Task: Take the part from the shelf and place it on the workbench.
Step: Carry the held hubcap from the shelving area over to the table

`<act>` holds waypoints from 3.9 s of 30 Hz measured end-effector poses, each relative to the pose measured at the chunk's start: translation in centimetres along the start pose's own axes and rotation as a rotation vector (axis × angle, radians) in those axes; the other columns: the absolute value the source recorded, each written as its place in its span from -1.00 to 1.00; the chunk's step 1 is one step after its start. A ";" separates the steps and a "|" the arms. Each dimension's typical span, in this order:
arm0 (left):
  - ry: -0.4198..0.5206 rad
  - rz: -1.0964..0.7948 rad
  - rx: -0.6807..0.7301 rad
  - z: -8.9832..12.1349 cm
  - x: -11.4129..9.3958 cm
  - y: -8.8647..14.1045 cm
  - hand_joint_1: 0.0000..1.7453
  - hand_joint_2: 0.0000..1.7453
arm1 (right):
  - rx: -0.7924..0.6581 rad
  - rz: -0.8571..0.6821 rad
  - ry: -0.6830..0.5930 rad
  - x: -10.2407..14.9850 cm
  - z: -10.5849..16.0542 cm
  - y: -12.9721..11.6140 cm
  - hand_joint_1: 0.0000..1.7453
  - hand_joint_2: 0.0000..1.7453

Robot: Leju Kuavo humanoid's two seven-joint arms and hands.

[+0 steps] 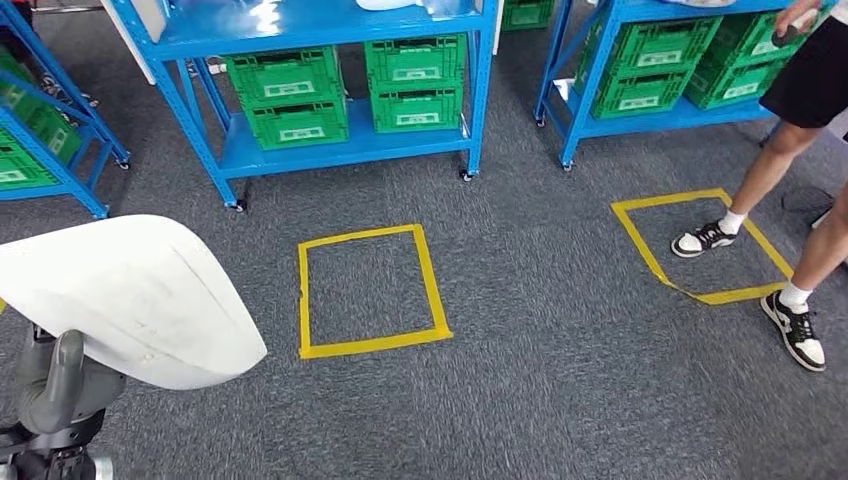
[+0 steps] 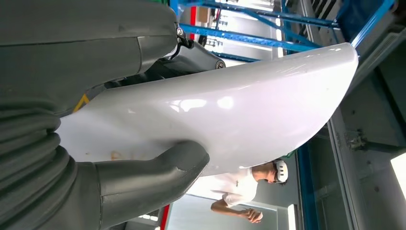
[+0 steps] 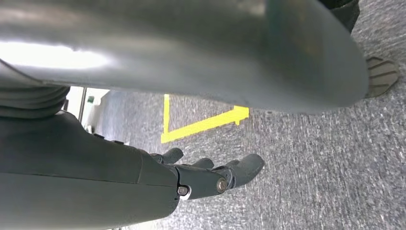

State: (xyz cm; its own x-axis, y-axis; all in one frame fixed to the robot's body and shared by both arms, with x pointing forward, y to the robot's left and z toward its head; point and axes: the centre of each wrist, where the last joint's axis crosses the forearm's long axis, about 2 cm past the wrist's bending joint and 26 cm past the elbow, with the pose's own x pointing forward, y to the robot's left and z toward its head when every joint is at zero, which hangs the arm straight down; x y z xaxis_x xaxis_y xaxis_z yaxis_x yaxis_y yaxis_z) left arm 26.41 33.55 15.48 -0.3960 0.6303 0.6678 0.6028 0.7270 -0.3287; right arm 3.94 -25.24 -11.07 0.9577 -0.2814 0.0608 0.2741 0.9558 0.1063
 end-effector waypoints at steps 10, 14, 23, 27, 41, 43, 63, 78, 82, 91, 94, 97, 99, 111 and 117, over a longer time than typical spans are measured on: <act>0.012 -0.022 0.006 1.7 -0.1 -0.9 1.00 1.00 | 0.004 0.120 -0.009 -0.4 0.0 -1.2 -1.00 -1.00; -0.016 -0.024 0.012 2.2 0.1 -0.7 1.00 1.00 | 0.016 0.166 -0.048 0.0 0.0 -1.7 -1.00 -1.00; -0.051 -0.054 0.046 3.7 1.3 -1.3 1.00 1.00 | 0.032 0.292 -0.003 0.3 0.0 -1.2 -1.00 -1.00; -0.065 -0.083 0.034 5.3 3.4 -2.7 1.00 1.00 | 0.033 0.340 0.022 0.1 0.0 -0.5 -1.00 -1.00; -0.156 -0.203 0.000 5.5 6.7 -2.0 1.00 1.00 | 0.023 0.252 -0.029 0.2 0.0 -0.7 -1.00 -1.00; -0.161 -0.213 -0.007 4.7 6.7 -1.4 1.00 1.00 | 0.020 0.241 -0.018 0.3 0.0 -0.7 -1.00 -1.00; -0.153 -0.216 -0.014 0.9 6.4 0.1 1.00 1.00 | 0.015 0.118 -0.032 0.6 0.0 -0.3 -1.00 -1.00; -0.068 -0.300 0.016 1.6 7.2 -1.9 1.00 1.00 | 0.052 0.156 -0.018 -0.4 0.0 -0.3 -1.00 -1.00; -0.089 -0.329 -0.001 2.1 7.9 -1.7 1.00 1.00 | 0.033 0.136 -0.059 -0.3 0.0 -0.9 -1.00 -1.00; -0.168 -0.313 -0.045 2.1 9.2 -0.4 1.00 1.00 | -0.006 0.224 -0.088 1.1 0.1 -3.1 -1.00 -1.00; -0.166 -0.259 -0.069 1.9 10.3 0.8 1.00 1.00 | -0.006 0.247 -0.061 1.4 0.2 -3.6 -1.00 -1.00; -0.146 -0.223 -0.087 0.8 9.7 1.8 1.00 1.00 | -0.005 0.239 -0.042 1.1 0.2 -3.8 -1.00 -1.00; -0.123 -0.224 -0.091 0.1 8.7 2.1 1.00 1.00 | -0.011 0.231 -0.024 0.8 0.2 -3.9 -1.00 -1.00; -0.114 -0.247 -0.116 -2.3 7.4 2.1 1.00 1.00 | -0.009 0.268 -0.070 1.0 0.2 -4.2 -1.00 -1.00; -0.117 -0.263 -0.116 -2.9 7.0 2.4 1.00 1.00 | -0.002 0.273 -0.118 1.3 0.2 -4.3 -1.00 -1.00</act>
State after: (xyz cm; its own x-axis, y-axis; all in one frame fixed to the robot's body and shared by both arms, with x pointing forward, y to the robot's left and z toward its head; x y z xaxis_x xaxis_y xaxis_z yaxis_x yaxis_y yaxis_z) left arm 27.10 38.97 21.31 -0.6223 0.4564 0.6360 0.5410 0.8379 -0.0719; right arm 4.02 -29.77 -11.20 0.9791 -0.0215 0.2020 0.0078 0.9976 0.0683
